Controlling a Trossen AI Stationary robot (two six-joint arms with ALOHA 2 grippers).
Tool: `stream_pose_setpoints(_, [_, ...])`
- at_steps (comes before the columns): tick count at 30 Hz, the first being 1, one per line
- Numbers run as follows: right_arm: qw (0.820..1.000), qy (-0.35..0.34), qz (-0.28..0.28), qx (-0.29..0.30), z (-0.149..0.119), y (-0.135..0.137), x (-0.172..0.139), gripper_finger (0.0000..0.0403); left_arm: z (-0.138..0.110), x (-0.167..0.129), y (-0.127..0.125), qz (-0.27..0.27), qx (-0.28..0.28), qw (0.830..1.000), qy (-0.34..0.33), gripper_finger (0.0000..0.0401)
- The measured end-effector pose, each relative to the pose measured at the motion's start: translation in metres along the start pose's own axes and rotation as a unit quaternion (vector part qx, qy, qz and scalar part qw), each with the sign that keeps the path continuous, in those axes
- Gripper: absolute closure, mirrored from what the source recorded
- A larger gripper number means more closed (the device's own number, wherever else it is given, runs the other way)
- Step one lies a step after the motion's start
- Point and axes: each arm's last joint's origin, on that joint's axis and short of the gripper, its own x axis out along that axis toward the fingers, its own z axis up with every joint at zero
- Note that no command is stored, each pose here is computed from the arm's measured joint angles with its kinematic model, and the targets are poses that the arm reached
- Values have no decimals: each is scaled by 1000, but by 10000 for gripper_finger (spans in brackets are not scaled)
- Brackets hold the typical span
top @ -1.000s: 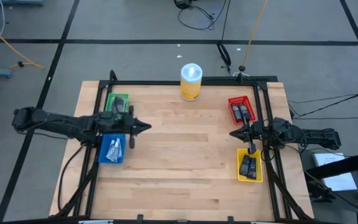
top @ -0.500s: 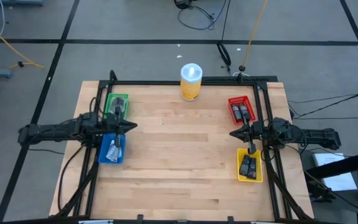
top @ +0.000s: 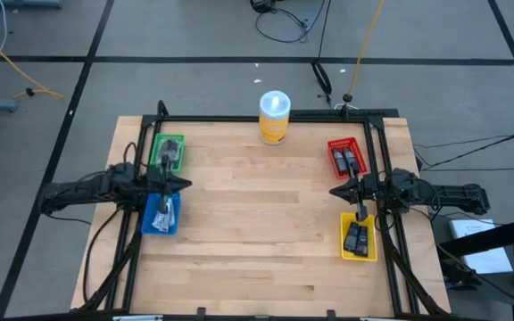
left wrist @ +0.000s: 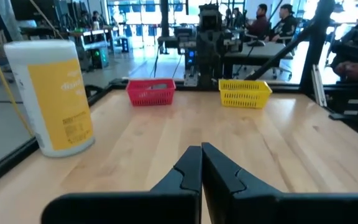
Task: Pick & Place Travel size toiletries
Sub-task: Return to home position
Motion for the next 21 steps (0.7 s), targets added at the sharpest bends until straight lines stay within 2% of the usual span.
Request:
stream_pose_setpoints(5, [1000, 0, 0, 0, 0, 0, 0, 400, -5, 1, 0, 0, 0, 1000, 19, 389])
stream_pose_setpoints(7, [1000, 0, 0, 0, 0, 0, 0, 399, -11, 0, 0, 1, -31, 998, 48, 381])
stream_pose_setpoints(10, [1000, 0, 0, 0, 0, 0, 0, 399, -12, 0, 0, 7, -64, 996, 55, 374])
stream_pose_setpoints(16, [1000, 0, 0, 0, 0, 0, 0, 399, -13, 0, 0, 7, -35, 998, 57, 369])
stream_pose_setpoints(21, [1000, -1, 0, 0, 0, 0, 0, 399, -13, 0, 0, 7, -37, 998, 57, 370])
